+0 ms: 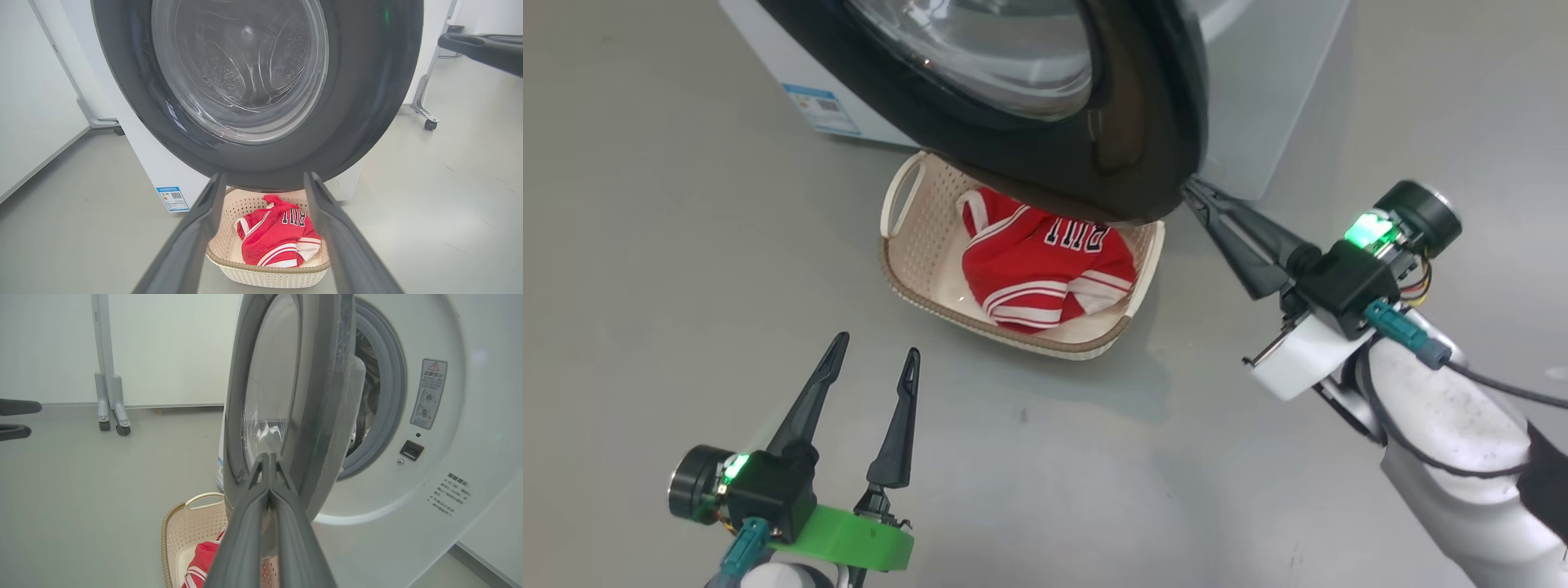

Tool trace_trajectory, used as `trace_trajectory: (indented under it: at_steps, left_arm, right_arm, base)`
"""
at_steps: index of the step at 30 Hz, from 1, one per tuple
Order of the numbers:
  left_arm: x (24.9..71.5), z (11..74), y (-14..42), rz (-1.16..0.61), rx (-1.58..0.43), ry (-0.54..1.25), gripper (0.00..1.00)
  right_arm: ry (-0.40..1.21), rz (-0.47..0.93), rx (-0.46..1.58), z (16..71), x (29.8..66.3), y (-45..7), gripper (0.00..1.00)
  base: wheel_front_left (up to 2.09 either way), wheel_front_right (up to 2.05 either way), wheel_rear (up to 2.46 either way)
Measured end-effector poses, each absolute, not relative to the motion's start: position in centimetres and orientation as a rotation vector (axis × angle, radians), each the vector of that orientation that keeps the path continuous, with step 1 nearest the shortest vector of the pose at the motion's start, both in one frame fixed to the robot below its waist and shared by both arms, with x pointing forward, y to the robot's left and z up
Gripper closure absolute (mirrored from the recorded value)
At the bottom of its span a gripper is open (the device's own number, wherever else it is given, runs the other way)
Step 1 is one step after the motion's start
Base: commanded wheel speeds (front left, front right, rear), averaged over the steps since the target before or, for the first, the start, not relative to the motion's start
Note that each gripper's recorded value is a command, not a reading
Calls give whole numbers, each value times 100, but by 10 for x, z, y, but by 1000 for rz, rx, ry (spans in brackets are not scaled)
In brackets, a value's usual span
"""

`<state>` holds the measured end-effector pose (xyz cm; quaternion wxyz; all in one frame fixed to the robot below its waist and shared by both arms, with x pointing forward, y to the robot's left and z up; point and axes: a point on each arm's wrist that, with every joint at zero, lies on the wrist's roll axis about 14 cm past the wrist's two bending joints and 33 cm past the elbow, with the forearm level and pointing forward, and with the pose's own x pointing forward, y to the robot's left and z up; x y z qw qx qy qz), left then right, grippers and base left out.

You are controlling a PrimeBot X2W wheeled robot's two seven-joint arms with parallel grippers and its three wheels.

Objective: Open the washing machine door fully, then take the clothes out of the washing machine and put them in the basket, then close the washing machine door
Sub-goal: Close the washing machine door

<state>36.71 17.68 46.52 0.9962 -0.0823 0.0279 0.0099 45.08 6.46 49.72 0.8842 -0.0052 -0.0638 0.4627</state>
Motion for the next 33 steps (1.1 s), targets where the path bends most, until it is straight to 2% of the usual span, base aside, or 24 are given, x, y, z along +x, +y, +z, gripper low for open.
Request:
trace_trajectory:
  at_steps: [19,33]
  left_arm:
    - [362,446,203,132,-166,121,0]
    - [376,434,188,93,-186,154,0]
  right_arm:
    - [-55,1039,36,459,488,97,100]
    - [-96,919,78,464,556,77,100]
  base:
    - [0,0,0]
    - [0,0,0]
